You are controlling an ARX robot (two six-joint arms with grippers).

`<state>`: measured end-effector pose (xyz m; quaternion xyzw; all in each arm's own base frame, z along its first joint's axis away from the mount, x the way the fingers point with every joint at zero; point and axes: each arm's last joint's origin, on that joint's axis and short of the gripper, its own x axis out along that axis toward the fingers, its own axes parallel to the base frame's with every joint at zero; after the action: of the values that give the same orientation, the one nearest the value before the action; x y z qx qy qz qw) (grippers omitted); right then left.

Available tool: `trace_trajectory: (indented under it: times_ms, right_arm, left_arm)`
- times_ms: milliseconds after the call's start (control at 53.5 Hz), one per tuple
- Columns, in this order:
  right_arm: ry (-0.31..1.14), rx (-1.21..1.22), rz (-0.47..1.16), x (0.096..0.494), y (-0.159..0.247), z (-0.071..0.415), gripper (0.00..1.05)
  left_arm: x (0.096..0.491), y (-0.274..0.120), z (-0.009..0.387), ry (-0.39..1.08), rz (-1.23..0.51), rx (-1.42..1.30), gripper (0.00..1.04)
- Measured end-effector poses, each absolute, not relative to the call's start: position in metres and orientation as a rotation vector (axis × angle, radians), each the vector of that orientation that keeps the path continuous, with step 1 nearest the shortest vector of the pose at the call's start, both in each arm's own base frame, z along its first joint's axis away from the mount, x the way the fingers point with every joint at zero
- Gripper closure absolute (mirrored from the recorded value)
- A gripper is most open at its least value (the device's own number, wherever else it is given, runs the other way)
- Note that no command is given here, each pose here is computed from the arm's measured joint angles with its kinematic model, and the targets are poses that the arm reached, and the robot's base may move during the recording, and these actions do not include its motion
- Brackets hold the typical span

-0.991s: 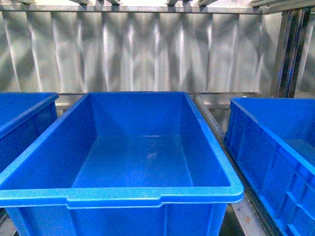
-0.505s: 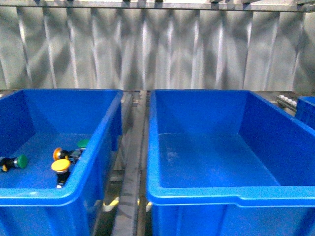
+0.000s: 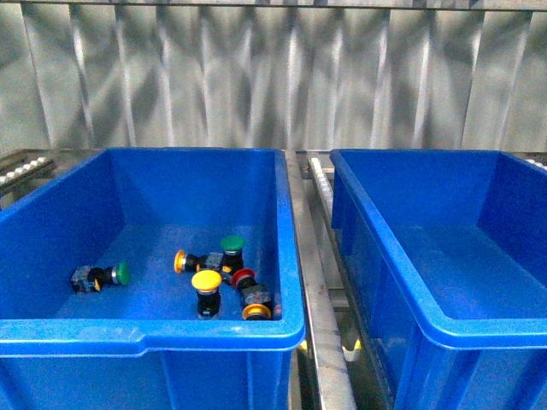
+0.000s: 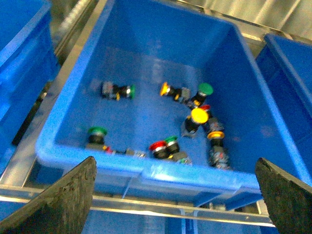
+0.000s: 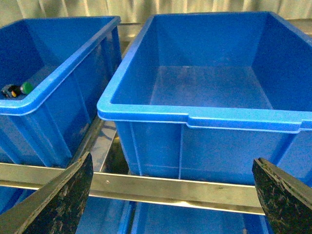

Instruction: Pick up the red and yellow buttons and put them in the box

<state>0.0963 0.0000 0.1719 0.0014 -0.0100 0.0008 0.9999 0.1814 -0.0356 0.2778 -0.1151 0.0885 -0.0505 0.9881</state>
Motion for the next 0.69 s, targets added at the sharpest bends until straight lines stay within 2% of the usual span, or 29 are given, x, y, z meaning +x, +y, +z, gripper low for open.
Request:
trace_trajectory:
  times_ms: [112,337,505,692]
  right_arm:
    - [-0.020,0.003,0.000,0.096,0.000,0.172,0.07]
    - [-0.021,0.002,-0.001,0.096,0.000,0.172,0.07]
    - [-0.020,0.003,0.000,0.096,0.000,0.172,0.07]
    - [-0.020,0.003,0.000,0.096,0.000,0.172,0.07]
  left_arm:
    - [0.234,-0.065,0.311,0.268,-0.156,-0.159,0.08]
    - [0.323,-0.105,0.315,0.487,-0.099,-0.095,0.08]
    - [0.378,-0.127,0.303,0.639,-0.042,-0.083,0.08]
    - [0.413,-0.141,0.273,0.741,0.011,-0.047,0.08]
